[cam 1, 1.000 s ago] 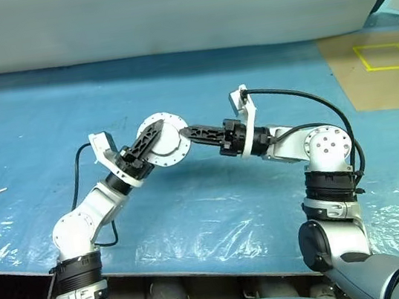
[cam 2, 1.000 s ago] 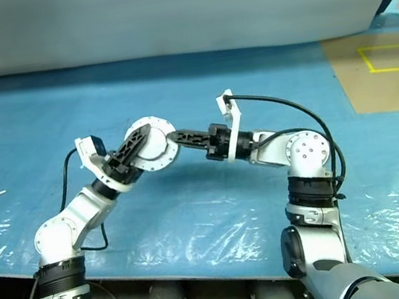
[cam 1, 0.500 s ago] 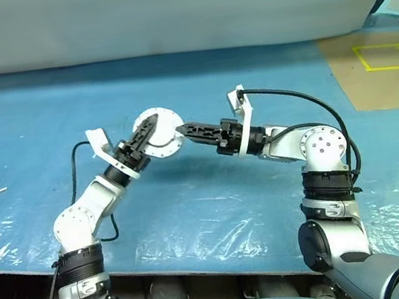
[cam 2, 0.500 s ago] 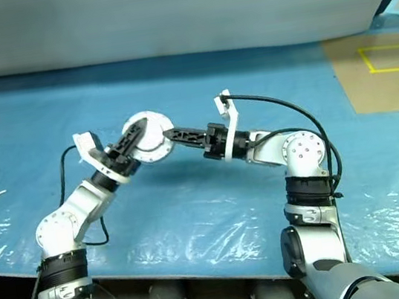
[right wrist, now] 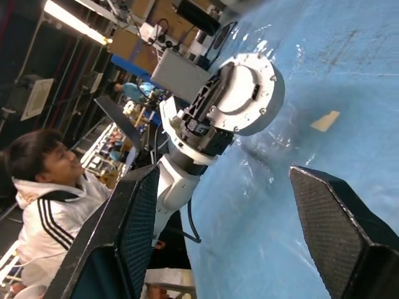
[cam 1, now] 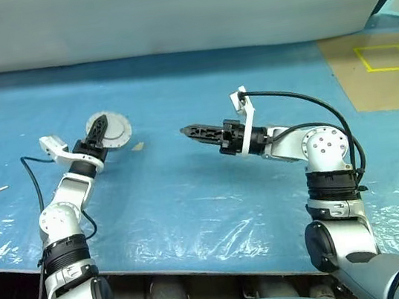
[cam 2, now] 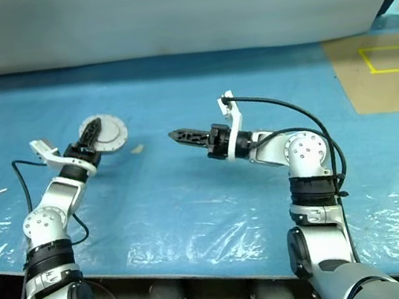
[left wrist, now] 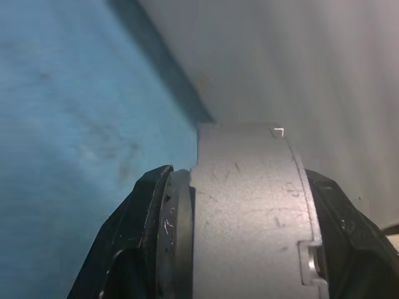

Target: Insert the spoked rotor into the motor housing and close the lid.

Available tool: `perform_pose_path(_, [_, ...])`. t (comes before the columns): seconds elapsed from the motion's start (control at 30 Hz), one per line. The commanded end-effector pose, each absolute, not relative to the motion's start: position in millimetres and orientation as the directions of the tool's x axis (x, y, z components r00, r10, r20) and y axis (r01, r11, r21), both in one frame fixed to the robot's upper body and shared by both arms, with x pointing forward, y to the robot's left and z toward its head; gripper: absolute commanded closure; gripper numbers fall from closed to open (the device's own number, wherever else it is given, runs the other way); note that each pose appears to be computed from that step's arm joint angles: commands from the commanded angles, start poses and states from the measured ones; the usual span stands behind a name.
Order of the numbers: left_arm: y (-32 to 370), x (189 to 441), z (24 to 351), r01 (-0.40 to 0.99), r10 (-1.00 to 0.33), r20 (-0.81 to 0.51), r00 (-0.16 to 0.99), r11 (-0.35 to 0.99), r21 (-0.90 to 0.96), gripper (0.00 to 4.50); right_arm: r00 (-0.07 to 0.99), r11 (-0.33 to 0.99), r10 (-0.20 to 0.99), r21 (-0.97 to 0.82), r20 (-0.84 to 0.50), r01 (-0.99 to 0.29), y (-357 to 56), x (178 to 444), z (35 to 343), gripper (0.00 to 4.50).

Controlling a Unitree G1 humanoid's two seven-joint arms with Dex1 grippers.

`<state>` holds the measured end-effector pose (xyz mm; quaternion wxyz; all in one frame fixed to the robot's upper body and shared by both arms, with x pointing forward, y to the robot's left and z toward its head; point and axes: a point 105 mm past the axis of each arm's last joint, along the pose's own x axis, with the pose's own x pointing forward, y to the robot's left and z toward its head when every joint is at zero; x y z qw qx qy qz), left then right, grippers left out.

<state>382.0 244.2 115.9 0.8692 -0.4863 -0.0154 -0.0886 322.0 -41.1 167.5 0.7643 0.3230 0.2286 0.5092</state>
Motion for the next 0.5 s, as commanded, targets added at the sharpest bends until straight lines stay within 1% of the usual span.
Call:
perform_pose_path(0.03, [258.1, 389.6, 121.6, 0.133, -0.086, 0.101, 0.991, 0.591, -0.796, 2.03, 0.373, 0.259, 0.928, 0.703, 0.009, -0.662, -41.0, 320.4, 174.5, 1.04])
perform_pose_path(0.13, [254.8, 393.5, 108.0, 0.097, -0.087, 0.054, 0.995, 0.611, -0.786, 2.03, 0.369, 0.262, 0.929, 0.698, 0.003, -0.666, -40.0, 319.4, 172.8, 1.04])
perform_pose_path(0.23, [261.9, 395.4, 98.0, 0.055, -0.049, 0.031, 0.998, 0.643, -0.764, 2.03, 0.369, 0.264, 0.929, 0.695, 0.001, -0.668, -39.2, 318.9, 171.9, 1.04])
perform_pose_path(0.27, [262.8, 394.9, 94.3, 0.054, -0.058, 0.02, 0.998, 0.658, -0.751, 2.03, 0.371, 0.266, 0.929, 0.694, 0.001, -0.669, -39.1, 319.1, 171.7, 1.04])
perform_pose_path(0.33, [266.3, 393.9, 87.0, 0.035, -0.06, -0.009, 0.998, 0.687, -0.726, 1.29, 0.372, 0.268, 0.928, 0.691, 0.001, -0.671, -38.9, 319.2, 171.4, 1.0])
perform_pose_path(0.37, [271.5, 393.7, 81.3, 0.0, -0.04, -0.04, 0.998, 0.704, -0.71, 1.05, 0.372, 0.269, 0.928, 0.691, 0.001, -0.672, -38.7, 319.1, 171.1, 1.0])
perform_pose_path(0.43, [282.6, 393.4, 74.5, -0.065, 0.008, -0.086, 0.996, 0.726, -0.685, 0.42, 0.37, 0.268, 0.929, 0.689, 0.001, -0.674, -38.1, 318.7, 170.4, 1.0])
perform_pose_path(0.47, [287.4, 393.0, 74.6, -0.075, 0.023, -0.086, 0.996, 0.732, -0.677, 0.13, 0.37, 0.268, 0.929, 0.688, 0.001, -0.674, -37.8, 318.7, 170.1, 1.0])
perform_pose_path(0.5, [291.3, 391.9, 75.5, -0.073, 0.024, -0.083, 0.996, 0.746, -0.662, 0.13, 0.369, 0.267, 0.929, 0.688, 0.002, -0.675, -37.3, 318.6, 169.9, 1.0])
